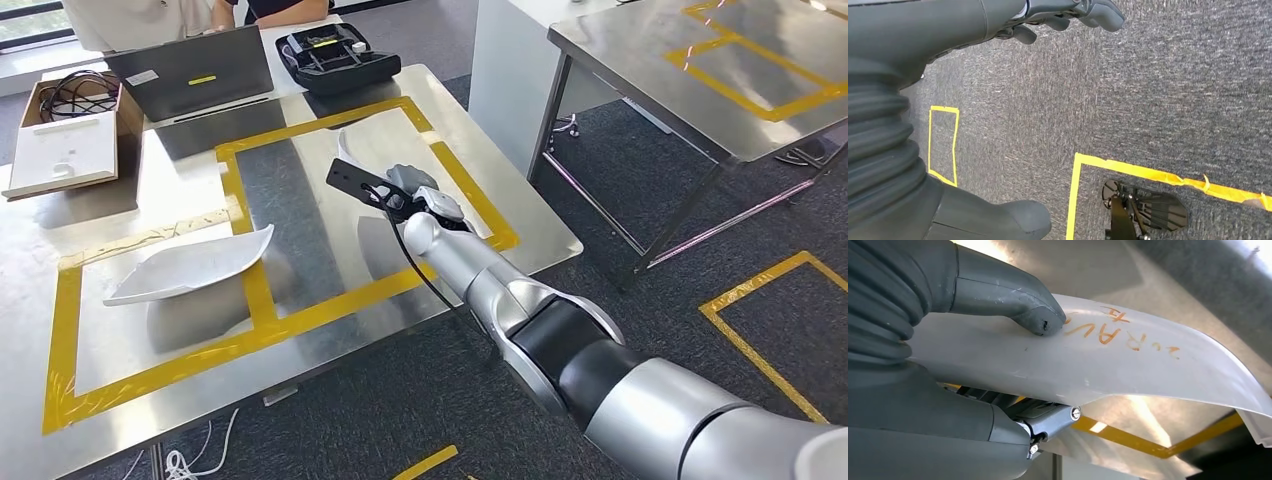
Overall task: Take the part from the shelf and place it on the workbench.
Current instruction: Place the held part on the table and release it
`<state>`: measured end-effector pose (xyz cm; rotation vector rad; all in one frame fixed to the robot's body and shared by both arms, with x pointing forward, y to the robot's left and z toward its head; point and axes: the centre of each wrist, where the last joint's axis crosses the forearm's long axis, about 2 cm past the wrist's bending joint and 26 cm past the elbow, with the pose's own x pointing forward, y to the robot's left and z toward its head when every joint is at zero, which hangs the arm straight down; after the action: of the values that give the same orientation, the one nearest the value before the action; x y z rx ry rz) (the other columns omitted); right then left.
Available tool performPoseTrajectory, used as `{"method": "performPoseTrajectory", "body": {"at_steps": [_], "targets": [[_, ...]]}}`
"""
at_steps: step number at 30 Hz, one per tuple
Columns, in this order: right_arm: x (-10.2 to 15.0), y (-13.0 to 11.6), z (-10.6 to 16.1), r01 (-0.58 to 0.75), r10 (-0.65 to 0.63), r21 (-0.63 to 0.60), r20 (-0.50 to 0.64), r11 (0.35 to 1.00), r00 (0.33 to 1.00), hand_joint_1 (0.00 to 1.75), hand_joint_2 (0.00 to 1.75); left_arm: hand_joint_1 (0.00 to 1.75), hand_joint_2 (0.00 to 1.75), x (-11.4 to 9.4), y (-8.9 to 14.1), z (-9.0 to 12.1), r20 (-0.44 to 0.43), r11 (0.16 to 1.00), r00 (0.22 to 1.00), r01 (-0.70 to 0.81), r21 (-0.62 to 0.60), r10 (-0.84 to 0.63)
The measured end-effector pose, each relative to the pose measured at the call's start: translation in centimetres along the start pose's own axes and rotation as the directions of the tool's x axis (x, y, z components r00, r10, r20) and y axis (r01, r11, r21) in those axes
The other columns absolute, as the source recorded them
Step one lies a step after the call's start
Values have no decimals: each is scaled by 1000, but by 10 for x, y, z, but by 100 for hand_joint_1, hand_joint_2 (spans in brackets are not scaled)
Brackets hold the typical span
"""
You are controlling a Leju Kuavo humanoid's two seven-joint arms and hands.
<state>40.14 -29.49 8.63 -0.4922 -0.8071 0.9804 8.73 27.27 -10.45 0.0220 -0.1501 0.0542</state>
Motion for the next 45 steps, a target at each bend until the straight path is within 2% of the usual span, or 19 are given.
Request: {"method": "performPoseTrajectory", "body": {"at_steps": [7, 11, 12, 16, 21, 24, 26, 32, 36, 40, 45], "targets": [[-13, 5, 0, 16, -15, 16, -37, 1000, 999, 175, 175, 0, 175, -1, 0, 0, 1, 1000, 1000, 0, 3, 0], [-16, 6, 0, 20, -20, 20, -30, 1000, 999, 0, 0, 0, 175, -2, 1, 0, -4, 1000, 1000, -9, 16, 9], [-17, 7, 0, 20, -20, 22, -24, 1000, 1000, 0, 0, 0, 175, -3, 1, 0, -5, 1000, 1000, -10, 18, 10], [-18, 17, 0, -7, 6, 41, 25, 999, 1000, 0, 0, 0, 0, -6, 0, 0, -2, 1000, 1000, -17, 19, 17], [-5, 24, 0, -65, 58, 56, 109, 996, 992, 0, 0, 0, 0, -5, 0, 0, -2, 1000, 1000, -18, 19, 18], [7, 17, 0, -88, 82, 23, 202, 996, 976, 0, 0, 0, 0, -6, 0, 0, -11, 1000, 1000, -20, 19, 20], [21, 0, 0, -89, 94, -32, 282, 996, 955, 0, 0, 0, 0, -9, 1, 0, -18, 999, 999, -26, 21, 27], [71, -79, 11, -46, 144, -219, 456, 975, 878, 0, 0, 0, 0, -22, 2, -1, -40, 999, 998, -42, 32, 43], [92, -109, 22, 67, 157, -345, 581, 936, 798, 0, 0, 0, 0, -28, 2, -1, -35, 997, 997, -66, 33, 67], [116, -139, 45, 209, 176, -444, 679, 871, 713, 0, 0, 0, 0, -35, 3, 0, -34, 995, 995, -88, 36, 89], [129, -159, 77, 319, 223, -504, 750, 803, 623, 0, 0, 0, 0, -36, 3, 0, -40, 995, 995, -90, 37, 91]]}}
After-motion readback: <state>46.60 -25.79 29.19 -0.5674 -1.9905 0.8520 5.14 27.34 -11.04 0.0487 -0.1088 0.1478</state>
